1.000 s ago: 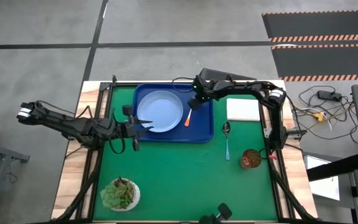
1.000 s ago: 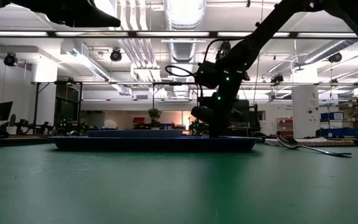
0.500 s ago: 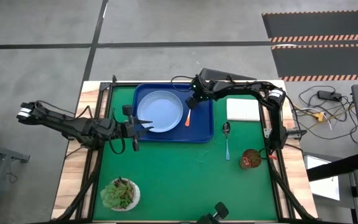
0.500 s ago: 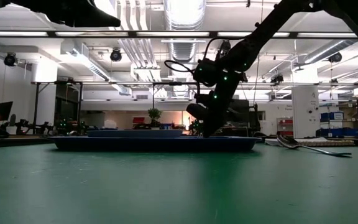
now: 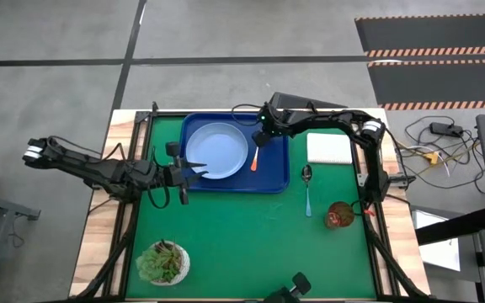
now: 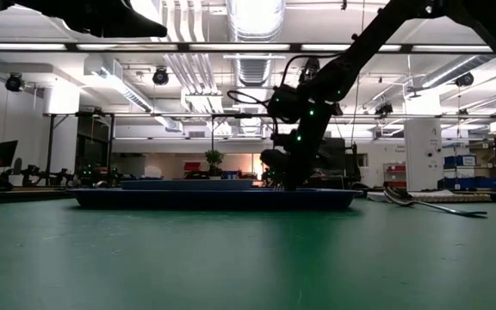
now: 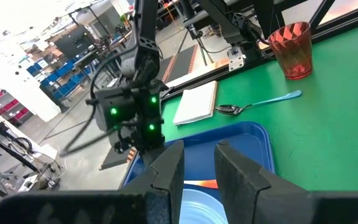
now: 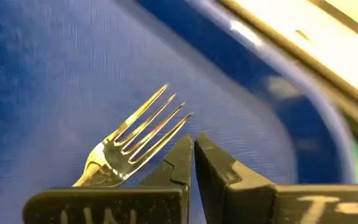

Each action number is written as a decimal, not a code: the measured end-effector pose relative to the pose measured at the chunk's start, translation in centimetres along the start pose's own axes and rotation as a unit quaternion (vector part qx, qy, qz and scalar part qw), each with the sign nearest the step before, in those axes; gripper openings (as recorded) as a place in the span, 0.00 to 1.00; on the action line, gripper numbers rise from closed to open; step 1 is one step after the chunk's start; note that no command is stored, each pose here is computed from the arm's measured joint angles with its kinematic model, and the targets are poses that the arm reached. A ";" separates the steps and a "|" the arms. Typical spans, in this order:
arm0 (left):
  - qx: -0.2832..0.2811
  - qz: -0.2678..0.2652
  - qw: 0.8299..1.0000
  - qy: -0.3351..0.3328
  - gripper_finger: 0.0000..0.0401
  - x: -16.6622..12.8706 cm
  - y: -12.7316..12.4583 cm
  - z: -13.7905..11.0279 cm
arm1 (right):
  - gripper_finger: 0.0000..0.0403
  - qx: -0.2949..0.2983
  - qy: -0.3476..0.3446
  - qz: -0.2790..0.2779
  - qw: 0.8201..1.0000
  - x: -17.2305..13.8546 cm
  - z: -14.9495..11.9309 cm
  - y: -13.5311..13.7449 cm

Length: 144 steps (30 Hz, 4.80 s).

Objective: Pick and place plate/cup/fork/spoon on tray
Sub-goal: Put the orange fork on the blue tray to the right of the blue plate, then put the blue spoon on the blue tray to the right of the orange fork

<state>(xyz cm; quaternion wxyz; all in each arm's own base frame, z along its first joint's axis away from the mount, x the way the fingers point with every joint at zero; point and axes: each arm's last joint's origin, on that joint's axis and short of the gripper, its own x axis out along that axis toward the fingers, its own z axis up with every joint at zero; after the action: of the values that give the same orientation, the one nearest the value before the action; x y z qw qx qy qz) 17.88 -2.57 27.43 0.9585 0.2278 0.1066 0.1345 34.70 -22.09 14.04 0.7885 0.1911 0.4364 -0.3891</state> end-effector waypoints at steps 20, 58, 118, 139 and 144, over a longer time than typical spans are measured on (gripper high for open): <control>0.000 0.000 1.000 0.000 0.17 0.0 0.0 0.0 | 0.02 -0.018 -0.010 0.016 1.000 0.0 0.1 1.0; -0.003 0.000 1.000 0.001 0.17 0.0 0.0 -0.1 | 0.02 0.038 0.301 -0.069 0.950 -15.5 -12.6 6.0; 0.001 0.002 1.000 0.006 0.17 0.1 -0.2 -0.4 | 0.03 0.192 0.154 0.035 0.969 -19.3 -12.4 4.6; 0.020 0.038 0.999 0.008 0.17 -0.4 0.4 -0.2 | 0.03 0.164 0.135 0.023 0.977 -12.0 -2.2 9.2; 0.017 0.040 0.999 0.005 0.17 -0.5 0.5 -0.2 | 0.03 0.219 0.176 0.001 0.960 -8.2 -1.7 7.5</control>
<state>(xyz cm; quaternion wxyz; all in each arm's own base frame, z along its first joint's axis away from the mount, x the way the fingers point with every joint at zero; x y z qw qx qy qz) 17.22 -2.22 27.59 0.9478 0.2477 0.1043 0.1716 37.04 -12.64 19.68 0.6387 0.4248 0.4719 -0.4347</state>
